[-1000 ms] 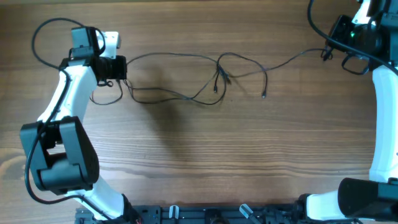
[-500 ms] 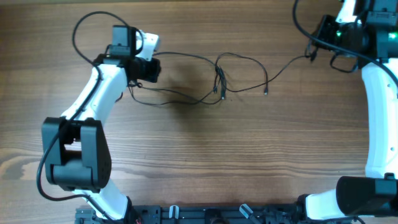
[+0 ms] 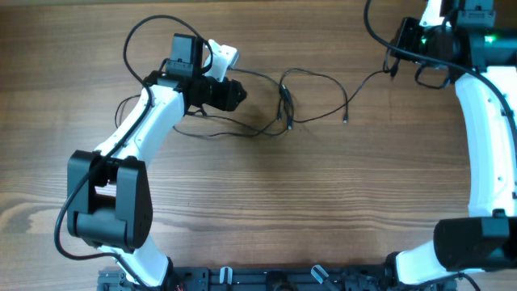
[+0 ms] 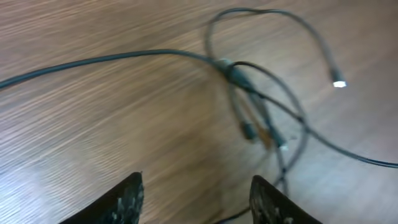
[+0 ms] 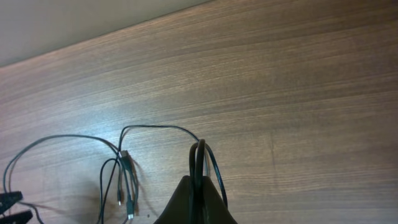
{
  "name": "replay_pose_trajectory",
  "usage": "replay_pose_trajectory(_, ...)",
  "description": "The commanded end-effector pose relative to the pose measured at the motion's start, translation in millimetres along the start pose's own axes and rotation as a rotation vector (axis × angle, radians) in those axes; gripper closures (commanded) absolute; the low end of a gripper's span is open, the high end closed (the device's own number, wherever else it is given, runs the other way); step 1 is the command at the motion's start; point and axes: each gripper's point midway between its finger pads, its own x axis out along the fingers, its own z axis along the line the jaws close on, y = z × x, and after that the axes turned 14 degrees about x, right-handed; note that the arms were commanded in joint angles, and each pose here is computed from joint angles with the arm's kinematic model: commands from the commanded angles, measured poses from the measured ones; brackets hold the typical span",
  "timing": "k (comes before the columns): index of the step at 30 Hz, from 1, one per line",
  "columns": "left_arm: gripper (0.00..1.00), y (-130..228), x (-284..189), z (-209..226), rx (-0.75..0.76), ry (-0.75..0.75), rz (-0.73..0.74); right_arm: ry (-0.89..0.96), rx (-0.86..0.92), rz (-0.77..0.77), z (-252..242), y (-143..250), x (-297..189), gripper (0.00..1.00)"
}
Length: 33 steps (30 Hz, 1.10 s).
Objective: Untangle cables
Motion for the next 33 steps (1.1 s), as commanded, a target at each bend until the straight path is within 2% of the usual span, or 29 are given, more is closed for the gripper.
replay_pose_trajectory(1,0.4,-8.6,3.0,-33.1,0.002,0.17,-0.052,-0.01,-0.012,0.024,3.2,2.2,20.7,0.95)
replay_pose_trajectory(9,0.37,-24.2,0.0,-45.6,0.034,0.241,-0.123,0.006,-0.011,0.087,6.1,14.4,61.2,0.95)
replay_pose_trajectory(12,0.38,-33.9,-5.5,-32.2,0.048,0.18,-0.146,-0.005,-0.06,0.118,20.7,27.2,80.8,0.95)
replay_pose_trajectory(16,0.38,-53.4,-27.9,5.1,-0.025,0.012,-0.169,-0.007,-0.075,0.153,30.2,40.6,97.1,0.95)
replay_pose_trajectory(21,0.37,-65.5,-55.5,24.5,-0.047,-0.057,-0.205,0.014,-0.082,0.199,31.1,55.9,111.1,0.96)
replay_pose_trajectory(33,0.37,-39.9,-99.1,56.1,-0.15,-0.168,-0.162,0.065,-0.085,0.181,20.6,53.5,135.1,0.95)
